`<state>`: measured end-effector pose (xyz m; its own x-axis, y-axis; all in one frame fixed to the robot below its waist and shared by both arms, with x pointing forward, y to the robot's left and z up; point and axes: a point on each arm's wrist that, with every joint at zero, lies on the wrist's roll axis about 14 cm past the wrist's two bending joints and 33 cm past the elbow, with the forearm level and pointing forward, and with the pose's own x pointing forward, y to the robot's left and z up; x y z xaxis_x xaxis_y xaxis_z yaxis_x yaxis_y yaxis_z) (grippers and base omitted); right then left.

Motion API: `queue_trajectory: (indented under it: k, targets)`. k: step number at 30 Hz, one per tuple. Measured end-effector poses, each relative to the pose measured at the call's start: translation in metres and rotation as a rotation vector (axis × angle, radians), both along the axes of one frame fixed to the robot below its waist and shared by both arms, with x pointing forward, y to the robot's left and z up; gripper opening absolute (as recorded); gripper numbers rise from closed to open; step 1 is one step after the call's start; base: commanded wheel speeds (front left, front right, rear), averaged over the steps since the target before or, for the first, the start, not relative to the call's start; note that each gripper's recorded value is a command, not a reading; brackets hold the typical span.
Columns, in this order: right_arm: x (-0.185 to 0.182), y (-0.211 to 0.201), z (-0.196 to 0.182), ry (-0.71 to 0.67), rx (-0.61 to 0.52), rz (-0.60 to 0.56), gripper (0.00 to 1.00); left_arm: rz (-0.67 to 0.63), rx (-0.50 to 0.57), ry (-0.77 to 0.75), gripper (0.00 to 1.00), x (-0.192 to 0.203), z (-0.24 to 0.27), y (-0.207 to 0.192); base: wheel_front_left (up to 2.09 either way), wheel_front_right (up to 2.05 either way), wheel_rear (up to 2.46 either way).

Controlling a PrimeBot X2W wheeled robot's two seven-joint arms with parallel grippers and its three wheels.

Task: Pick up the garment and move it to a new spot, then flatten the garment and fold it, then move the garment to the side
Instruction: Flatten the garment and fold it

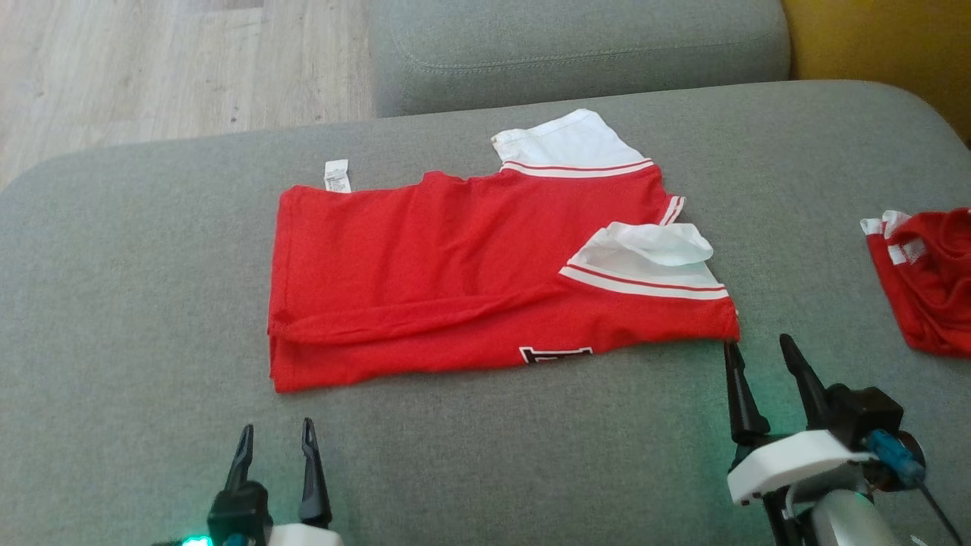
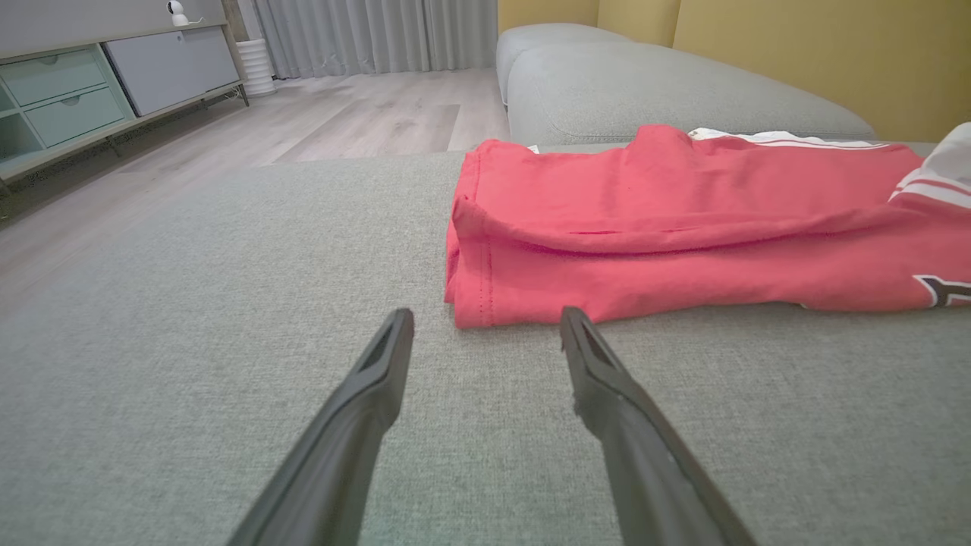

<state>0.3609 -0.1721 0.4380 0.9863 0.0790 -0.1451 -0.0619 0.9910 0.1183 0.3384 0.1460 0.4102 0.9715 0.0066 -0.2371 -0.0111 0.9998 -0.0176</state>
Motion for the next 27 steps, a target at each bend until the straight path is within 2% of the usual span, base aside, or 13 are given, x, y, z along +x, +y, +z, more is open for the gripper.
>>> queue_trajectory:
  k: [7, 14, 22, 27]
  targets:
    - [-0.003, 0.005, 0.002, -0.006, 0.009, 0.012, 1.00, -0.006, -0.002, -0.010, 1.00, 0.001, 0.003, -0.002, 0.00, 0.00, 0.00]
    - [-0.001, 0.010, -0.007, 0.021, 0.023, 0.024, 1.00, -0.011, -0.060, 0.020, 1.00, 0.006, -0.005, -0.005, 0.00, 0.00, 0.00]
    - [0.020, 0.012, -0.014, 0.041, 0.031, 0.028, 1.00, 0.017, -0.109, 0.029, 1.00, 0.060, -0.009, -0.001, 0.00, 0.00, 0.00]
    - [0.032, 0.002, -0.019, 0.052, 0.031, -0.001, 1.00, 0.015, -0.125, 0.137, 1.00, 0.069, -0.043, -0.005, 0.00, 0.00, 0.00]
